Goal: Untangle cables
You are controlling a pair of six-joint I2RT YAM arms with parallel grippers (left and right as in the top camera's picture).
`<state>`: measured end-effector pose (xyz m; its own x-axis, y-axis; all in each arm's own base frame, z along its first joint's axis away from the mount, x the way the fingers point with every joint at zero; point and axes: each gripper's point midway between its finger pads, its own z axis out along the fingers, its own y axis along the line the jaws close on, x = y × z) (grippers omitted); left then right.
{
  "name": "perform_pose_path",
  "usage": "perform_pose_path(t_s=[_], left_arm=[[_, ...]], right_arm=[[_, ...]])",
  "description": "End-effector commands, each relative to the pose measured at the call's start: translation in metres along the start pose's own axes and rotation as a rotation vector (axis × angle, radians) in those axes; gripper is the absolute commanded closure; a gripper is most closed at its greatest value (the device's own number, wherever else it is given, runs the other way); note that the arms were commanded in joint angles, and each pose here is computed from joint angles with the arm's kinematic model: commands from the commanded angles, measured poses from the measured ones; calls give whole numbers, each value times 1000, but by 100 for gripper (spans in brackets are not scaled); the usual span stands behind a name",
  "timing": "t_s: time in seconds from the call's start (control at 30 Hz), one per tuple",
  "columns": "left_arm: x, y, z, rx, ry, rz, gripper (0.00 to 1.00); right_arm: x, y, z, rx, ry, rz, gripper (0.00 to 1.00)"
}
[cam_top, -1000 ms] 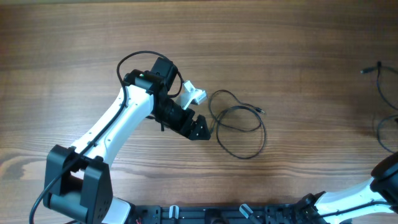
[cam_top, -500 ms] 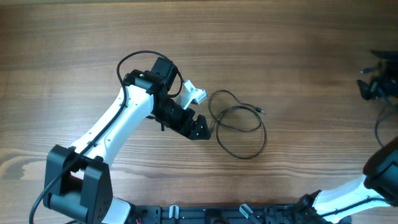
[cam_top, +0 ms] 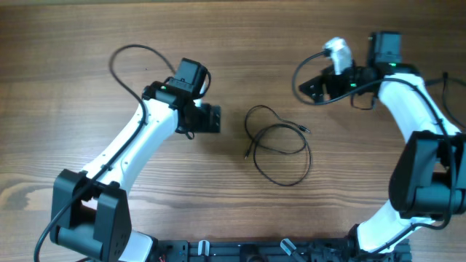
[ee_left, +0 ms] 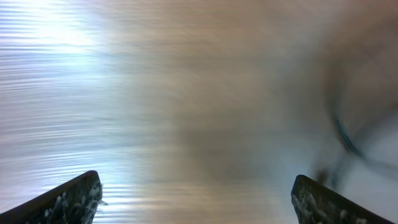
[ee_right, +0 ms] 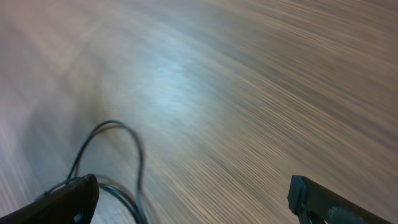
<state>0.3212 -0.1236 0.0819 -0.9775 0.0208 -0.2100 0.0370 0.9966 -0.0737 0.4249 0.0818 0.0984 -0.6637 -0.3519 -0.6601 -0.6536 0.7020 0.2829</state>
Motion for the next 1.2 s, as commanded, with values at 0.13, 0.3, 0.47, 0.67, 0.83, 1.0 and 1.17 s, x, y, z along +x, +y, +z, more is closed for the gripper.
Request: perform_pose_path(t_s=[0.13,0.3,0.47,0.67,0.83,1.0,1.17], left_arm=[[-37,96,-6,-253,-168,-425,0],[-28,110,-6,-268,-130,-455,0],[-28,100,-3,-210,-108,-430,0],[-30,96,-2,-189,-112,-430,0],[-30,96,-2,-189,-112,-430,0],[-30,96,-2,-185,-110,-430,0],[-30,96,-2,-185,-110,-430,0]], right_arm=[[42,108,37,-284,245,-280,0],[87,95,50,-178,463,-570,12],[81,83,61,-121,426,-613,0],[98,80,79,-163,444,-582,8],[109,90,94,-254,416,-514,0],[117,122,107,-389,252,-451,18],[179,119,115,-315,305,-432,31]])
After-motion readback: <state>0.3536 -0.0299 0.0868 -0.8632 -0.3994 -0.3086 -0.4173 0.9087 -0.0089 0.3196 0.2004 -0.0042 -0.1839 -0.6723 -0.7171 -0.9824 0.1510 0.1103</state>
